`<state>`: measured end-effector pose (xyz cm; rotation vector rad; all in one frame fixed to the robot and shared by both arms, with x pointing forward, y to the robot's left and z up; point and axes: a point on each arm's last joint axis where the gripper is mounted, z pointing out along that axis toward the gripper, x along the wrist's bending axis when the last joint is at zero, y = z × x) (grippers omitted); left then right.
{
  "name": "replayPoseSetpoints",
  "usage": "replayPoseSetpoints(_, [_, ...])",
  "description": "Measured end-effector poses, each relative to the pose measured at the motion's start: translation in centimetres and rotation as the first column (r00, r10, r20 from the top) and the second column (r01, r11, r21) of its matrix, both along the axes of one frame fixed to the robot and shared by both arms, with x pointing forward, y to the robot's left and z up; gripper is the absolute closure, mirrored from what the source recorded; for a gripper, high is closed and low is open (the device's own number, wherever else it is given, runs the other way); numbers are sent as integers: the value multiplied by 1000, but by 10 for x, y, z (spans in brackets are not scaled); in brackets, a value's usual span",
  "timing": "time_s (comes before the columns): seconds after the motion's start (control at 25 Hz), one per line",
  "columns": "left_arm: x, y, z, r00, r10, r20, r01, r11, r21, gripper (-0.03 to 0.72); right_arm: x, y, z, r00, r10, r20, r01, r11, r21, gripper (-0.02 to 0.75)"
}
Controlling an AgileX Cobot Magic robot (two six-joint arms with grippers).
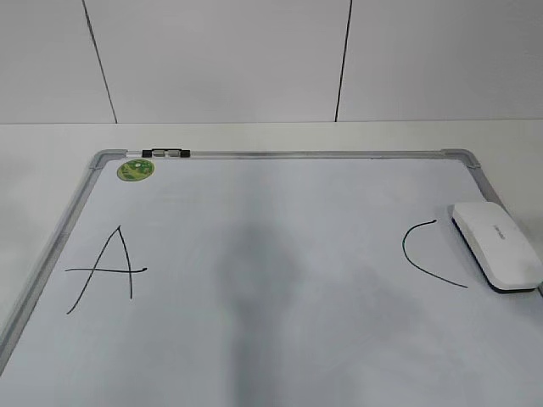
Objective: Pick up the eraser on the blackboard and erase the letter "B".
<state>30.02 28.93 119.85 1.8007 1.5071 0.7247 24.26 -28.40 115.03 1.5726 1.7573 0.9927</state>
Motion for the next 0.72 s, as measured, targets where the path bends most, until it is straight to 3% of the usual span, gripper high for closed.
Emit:
replayPoseSetpoints(0.28, [-46, 5, -38, 999, -3, 53, 2, 1000, 10, 444, -7, -1, -41, 999, 8, -46, -9, 1000, -26, 148])
replayPoseSetpoints(0.72, [-68, 7, -123, 1000, -2, 9, 2, 1000, 17, 444, -1, -2, -93, 996, 17, -85, -23, 998, -61, 148])
